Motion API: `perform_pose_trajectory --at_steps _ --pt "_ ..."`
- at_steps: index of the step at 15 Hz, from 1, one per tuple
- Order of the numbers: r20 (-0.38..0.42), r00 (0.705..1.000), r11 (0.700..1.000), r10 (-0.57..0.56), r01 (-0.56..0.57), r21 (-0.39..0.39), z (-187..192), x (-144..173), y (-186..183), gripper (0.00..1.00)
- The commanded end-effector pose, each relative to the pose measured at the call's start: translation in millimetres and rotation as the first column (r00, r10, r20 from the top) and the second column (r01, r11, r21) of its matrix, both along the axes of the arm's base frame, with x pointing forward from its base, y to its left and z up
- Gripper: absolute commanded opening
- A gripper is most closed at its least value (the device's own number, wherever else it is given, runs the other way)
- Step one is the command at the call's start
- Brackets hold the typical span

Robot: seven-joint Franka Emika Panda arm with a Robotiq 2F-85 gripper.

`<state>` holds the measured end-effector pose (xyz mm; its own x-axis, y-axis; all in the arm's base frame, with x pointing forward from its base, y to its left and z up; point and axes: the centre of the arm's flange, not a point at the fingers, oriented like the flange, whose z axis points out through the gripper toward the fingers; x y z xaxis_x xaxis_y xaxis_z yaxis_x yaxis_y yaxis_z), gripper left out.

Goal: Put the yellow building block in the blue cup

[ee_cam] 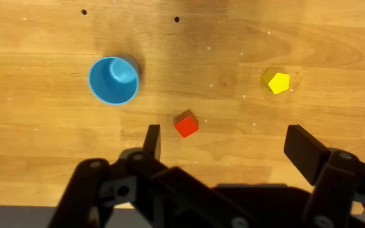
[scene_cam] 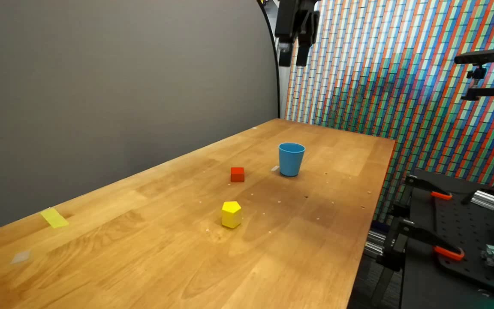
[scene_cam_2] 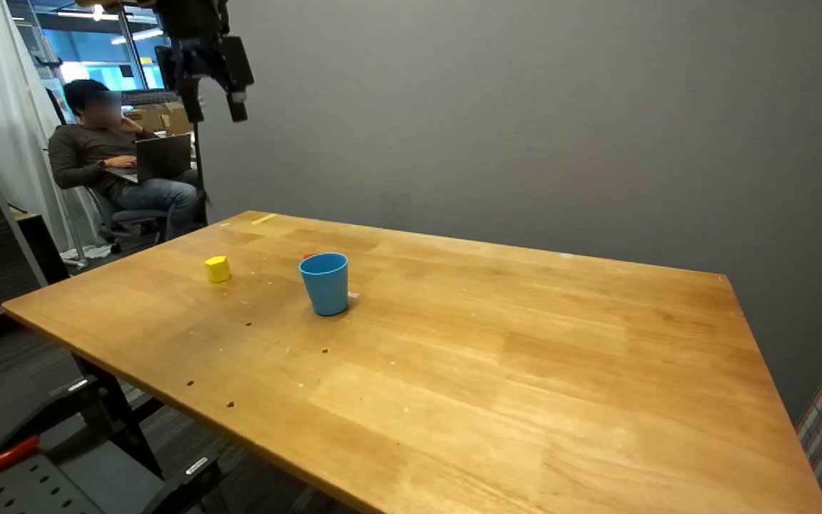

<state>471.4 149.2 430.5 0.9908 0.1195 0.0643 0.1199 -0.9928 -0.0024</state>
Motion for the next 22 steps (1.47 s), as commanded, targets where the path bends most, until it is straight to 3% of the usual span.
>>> perform_pose_trajectory --at_steps 1,7,10,16,22 --pt "-0.045 0.999 0.995 0.017 -0.012 0.102 -68.0 50.6 48.7 1.0" --pt "-0.043 0.996 0.993 0.078 -0.074 0.096 -183.7 81.6 116.1 1.0" --pt "0.006 0.994 0.994 0.11 -0.11 0.013 -222.9 84.3 139.6 1.0" --pt "-0.025 0.993 0.992 0.12 -0.12 -0.035 -264.0 75.9 169.1 1.0" --pt "-0.051 0.997 0.997 0.052 -0.055 -0.062 -284.3 70.3 169.7 1.0"
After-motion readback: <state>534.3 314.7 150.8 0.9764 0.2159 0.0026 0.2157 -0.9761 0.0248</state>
